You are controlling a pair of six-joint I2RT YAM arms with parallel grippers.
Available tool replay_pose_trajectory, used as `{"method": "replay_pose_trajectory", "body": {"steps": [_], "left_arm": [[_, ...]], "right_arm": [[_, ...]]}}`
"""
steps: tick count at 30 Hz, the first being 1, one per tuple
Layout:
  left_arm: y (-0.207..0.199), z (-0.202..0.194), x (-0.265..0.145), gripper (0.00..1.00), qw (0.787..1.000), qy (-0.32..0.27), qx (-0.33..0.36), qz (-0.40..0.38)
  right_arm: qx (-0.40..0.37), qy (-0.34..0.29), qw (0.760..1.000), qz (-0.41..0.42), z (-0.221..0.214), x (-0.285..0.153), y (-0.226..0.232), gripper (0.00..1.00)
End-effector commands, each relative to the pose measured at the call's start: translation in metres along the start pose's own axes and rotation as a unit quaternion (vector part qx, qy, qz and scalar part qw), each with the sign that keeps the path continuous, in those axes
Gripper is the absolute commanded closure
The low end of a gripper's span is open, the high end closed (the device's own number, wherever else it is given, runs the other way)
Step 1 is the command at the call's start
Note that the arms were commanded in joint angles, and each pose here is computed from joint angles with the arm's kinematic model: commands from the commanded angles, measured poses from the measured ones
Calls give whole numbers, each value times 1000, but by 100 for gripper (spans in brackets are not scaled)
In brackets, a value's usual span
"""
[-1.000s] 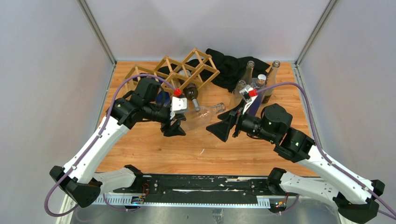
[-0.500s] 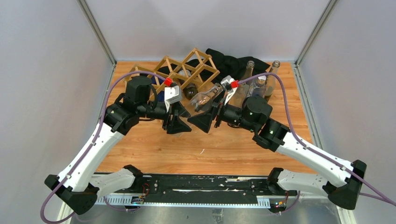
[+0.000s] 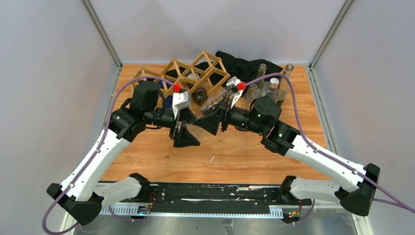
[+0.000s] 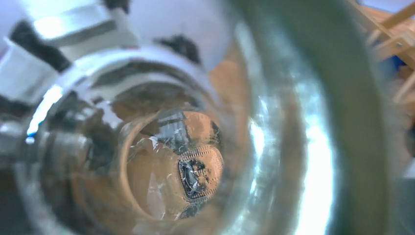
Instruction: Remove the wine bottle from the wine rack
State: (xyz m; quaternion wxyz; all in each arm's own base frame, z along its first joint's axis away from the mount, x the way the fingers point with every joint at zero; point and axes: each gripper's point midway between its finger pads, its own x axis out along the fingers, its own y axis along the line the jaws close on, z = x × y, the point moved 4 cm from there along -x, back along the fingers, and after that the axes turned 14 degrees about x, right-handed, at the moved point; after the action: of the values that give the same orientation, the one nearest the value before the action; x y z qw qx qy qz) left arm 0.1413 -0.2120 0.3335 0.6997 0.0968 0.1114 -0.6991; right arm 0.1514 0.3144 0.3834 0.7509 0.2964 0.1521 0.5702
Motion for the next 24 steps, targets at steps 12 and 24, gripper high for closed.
{"method": "replay_pose_trajectory", "body": {"steps": [12, 24], "left_arm": [[66, -3, -46, 0, 987, 76, -16, 139], [104, -20, -64, 0, 965, 139, -15, 223]], "right_arm": [[-110, -4, 911, -397, 7, -112, -101, 100], [-85, -66, 786, -609, 18, -208, -174, 100]]}}
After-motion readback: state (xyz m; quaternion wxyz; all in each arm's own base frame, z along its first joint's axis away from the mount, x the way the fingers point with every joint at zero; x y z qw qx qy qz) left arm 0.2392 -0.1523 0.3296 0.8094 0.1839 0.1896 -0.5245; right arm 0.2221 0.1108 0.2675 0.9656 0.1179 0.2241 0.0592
